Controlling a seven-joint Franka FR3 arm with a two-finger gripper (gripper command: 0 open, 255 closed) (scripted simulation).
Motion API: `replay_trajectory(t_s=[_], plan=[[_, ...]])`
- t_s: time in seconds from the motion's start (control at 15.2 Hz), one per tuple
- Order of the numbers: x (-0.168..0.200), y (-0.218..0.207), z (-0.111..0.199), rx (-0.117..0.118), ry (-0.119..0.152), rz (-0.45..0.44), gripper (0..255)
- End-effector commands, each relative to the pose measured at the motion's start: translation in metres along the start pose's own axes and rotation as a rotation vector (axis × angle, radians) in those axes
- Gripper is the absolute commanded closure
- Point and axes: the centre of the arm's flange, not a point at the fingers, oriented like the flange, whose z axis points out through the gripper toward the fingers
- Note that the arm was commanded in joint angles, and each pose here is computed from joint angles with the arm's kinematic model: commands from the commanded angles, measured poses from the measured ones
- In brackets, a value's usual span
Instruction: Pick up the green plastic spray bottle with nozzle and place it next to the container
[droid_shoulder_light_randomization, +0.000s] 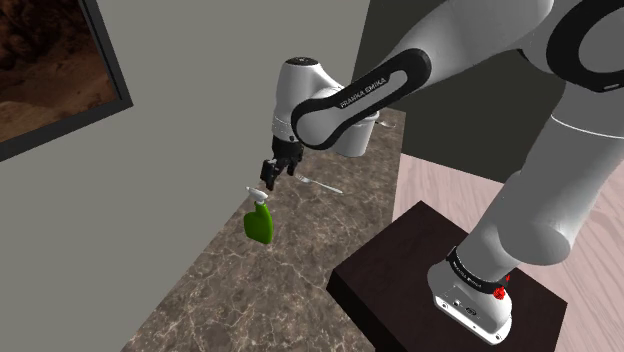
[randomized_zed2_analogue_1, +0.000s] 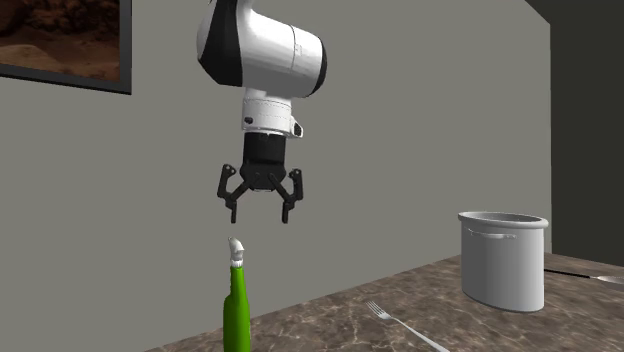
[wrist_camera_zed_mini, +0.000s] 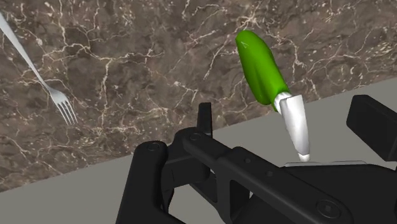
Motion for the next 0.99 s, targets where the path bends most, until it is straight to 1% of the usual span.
replay_trajectory(t_s=[0.0,0.13,0.2,0.66,0.92], plan=[[0.012,-0.016,0.016,0.001,0.003,-0.026,0],[0.024,-0.031,0.033,0.002,0.005,-0.051,0],[0.026,-0.034,0.035,0.002,0.005,-0.055,0],[0.026,-0.034,0.075,0.002,0.005,-0.055,0],[0.026,-0.034,0.075,0.002,0.005,-0.055,0]])
